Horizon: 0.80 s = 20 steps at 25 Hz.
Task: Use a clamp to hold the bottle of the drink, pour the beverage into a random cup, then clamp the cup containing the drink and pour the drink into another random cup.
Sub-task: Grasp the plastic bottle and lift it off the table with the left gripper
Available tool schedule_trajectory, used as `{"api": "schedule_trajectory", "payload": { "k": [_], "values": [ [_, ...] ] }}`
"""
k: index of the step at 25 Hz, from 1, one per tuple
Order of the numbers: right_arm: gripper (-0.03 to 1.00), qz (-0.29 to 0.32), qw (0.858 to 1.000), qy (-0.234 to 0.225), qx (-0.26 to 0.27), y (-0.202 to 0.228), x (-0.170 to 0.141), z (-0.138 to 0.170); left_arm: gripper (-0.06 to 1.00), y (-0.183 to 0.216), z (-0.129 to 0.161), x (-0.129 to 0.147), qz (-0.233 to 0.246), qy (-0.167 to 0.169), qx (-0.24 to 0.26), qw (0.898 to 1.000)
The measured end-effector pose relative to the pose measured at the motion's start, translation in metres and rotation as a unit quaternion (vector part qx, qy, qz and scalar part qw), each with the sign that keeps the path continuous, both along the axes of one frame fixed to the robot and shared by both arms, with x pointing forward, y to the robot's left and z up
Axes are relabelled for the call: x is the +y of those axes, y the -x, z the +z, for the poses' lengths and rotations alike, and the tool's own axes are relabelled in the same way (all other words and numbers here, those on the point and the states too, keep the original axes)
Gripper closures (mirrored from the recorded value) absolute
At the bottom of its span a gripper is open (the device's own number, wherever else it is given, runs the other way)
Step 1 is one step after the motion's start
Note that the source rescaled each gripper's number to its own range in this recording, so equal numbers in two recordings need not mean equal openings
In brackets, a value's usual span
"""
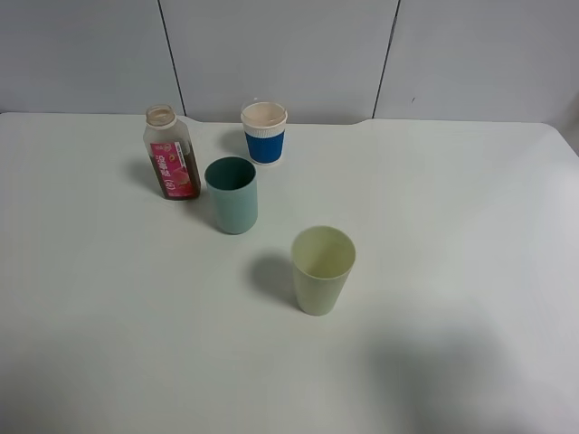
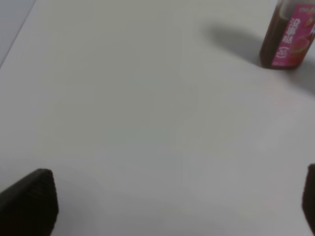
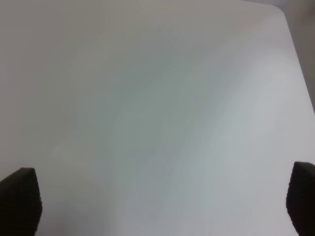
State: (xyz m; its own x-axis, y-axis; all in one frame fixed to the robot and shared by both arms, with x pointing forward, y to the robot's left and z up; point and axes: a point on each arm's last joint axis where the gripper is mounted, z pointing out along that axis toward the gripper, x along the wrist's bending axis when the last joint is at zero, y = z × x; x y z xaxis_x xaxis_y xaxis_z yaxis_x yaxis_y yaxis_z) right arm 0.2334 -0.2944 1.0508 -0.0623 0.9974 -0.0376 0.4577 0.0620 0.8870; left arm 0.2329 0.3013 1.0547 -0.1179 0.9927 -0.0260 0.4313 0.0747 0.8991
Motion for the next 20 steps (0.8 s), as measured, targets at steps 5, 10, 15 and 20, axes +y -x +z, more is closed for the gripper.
{"api": "schedule_trajectory", "payload": {
  "k": [5,10,15,20],
  "values": [
    [-0.03,0.0,1.0,0.0,0.0,0.0,0.0,0.0,-0.06,0.0,0.0,0.0,0.0,0.0,0.0,1.0],
    [-0.03,0.0,1.0,0.0,0.0,0.0,0.0,0.0,-0.06,0.0,0.0,0.0,0.0,0.0,0.0,1.0],
    [-0.03,0.0,1.0,0.0,0.0,0.0,0.0,0.0,-0.06,0.0,0.0,0.0,0.0,0.0,0.0,1.0],
    [-0.03,0.0,1.0,0.0,0.0,0.0,0.0,0.0,-0.06,-0.004,0.012,0.0,0.0,0.0,-0.005,1.0]
  ]
}}
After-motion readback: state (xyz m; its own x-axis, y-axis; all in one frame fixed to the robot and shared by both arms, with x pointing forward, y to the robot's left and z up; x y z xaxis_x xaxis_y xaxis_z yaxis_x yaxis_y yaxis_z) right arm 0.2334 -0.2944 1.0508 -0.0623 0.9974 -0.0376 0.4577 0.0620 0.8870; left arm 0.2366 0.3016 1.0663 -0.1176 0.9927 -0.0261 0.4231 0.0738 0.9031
